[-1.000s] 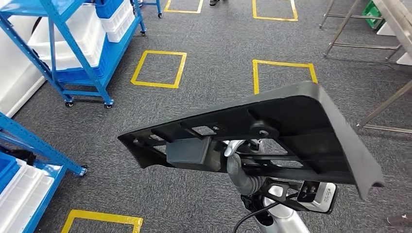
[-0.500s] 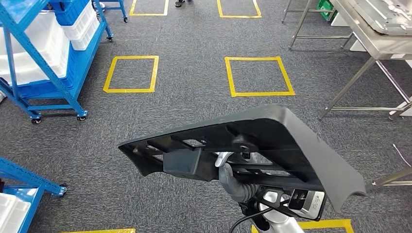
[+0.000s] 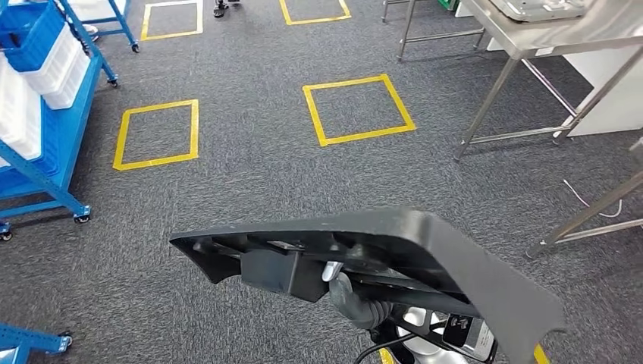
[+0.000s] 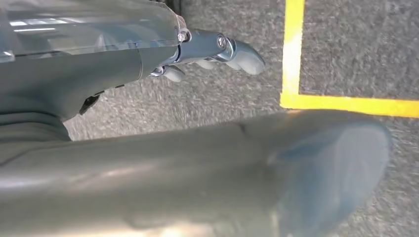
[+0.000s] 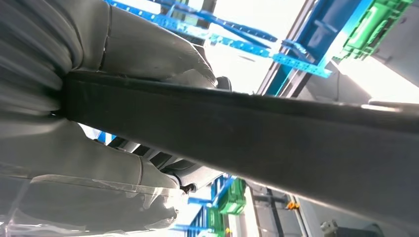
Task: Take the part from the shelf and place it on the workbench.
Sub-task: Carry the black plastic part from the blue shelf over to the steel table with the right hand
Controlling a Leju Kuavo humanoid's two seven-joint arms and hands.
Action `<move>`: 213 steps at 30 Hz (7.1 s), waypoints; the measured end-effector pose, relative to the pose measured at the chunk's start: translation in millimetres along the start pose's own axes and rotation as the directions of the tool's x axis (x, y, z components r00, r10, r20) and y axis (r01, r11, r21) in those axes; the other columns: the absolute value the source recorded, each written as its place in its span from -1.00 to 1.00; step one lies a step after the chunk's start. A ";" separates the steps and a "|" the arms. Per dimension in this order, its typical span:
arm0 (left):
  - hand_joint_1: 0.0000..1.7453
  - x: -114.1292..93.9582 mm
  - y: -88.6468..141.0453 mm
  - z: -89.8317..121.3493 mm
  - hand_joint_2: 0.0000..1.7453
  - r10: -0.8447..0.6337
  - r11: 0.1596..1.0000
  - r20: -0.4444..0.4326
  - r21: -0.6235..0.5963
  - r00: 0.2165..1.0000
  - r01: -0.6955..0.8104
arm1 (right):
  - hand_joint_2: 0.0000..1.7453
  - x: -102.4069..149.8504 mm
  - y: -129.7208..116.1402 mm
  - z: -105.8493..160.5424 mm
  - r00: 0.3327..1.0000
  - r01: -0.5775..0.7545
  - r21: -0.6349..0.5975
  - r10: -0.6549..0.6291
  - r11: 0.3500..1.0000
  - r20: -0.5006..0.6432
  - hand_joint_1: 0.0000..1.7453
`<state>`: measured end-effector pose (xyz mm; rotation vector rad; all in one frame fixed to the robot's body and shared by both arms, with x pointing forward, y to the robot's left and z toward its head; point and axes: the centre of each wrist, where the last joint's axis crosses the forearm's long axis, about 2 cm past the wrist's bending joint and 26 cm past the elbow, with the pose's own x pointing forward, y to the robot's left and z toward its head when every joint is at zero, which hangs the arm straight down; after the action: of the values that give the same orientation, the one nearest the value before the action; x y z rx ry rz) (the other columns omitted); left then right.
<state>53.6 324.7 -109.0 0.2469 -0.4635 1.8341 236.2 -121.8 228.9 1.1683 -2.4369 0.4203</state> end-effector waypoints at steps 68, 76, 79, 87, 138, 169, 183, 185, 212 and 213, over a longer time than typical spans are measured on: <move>-1.00 -6.6 -4.4 2.6 -1.00 0.035 0.999 0.008 -0.032 0.999 -0.034 | 1.00 -1.7 -37.5 -46.6 0.986 -0.164 0.095 0.164 0.982 0.006 1.00; -1.00 -8.0 -3.2 3.3 -1.00 0.034 0.999 -0.002 -0.034 0.999 -0.034 | 1.00 -4.8 -41.9 -38.2 0.986 -0.163 0.071 0.166 0.984 -0.023 1.00; -1.00 -8.6 -3.5 3.5 -1.00 0.034 0.999 -0.008 -0.032 0.999 -0.034 | 1.00 -6.5 -41.9 -34.9 0.986 -0.160 0.069 0.162 0.985 -0.033 1.00; -1.00 -11.0 -5.9 4.4 -1.00 0.034 0.999 -0.019 -0.029 0.999 -0.034 | 1.00 -6.6 -45.0 -36.1 0.985 -0.166 0.067 0.168 0.984 -0.027 1.00; -1.00 -16.8 -0.4 7.3 -1.00 0.037 0.999 -0.051 -0.035 0.998 -0.039 | 1.00 -13.3 -38.8 -15.5 0.978 -0.192 0.052 0.195 0.980 -0.071 1.00; -1.00 -14.2 -0.3 6.2 -1.00 0.038 0.998 -0.048 -0.041 0.998 -0.040 | 1.00 -7.3 -37.4 -15.1 0.976 -0.213 0.052 0.215 0.976 -0.041 1.00; -1.00 -14.3 -1.7 6.1 -1.00 0.039 0.998 -0.044 -0.044 0.998 -0.041 | 1.00 -6.0 -38.7 -12.1 0.975 -0.216 0.046 0.218 0.975 -0.037 1.00; -1.00 -13.7 -0.3 5.9 -1.00 0.038 0.998 -0.042 -0.042 0.998 -0.040 | 1.00 -6.1 -38.3 -11.4 0.975 -0.216 0.044 0.217 0.975 -0.039 1.00; -1.00 -14.8 -5.5 6.2 -1.00 0.042 0.997 -0.036 -0.061 0.998 -0.044 | 1.00 3.1 -35.5 -8.2 0.943 -0.328 0.063 0.331 0.942 -0.041 1.00; -1.00 -14.6 -4.9 6.1 -1.00 0.042 0.997 -0.036 -0.061 0.998 -0.044 | 1.00 3.2 -35.4 -7.9 0.943 -0.328 0.062 0.330 0.943 -0.042 1.00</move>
<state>62.3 310.7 -108.3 0.1642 -0.5036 1.8600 264.2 -141.9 240.7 0.7558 -2.5938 0.6102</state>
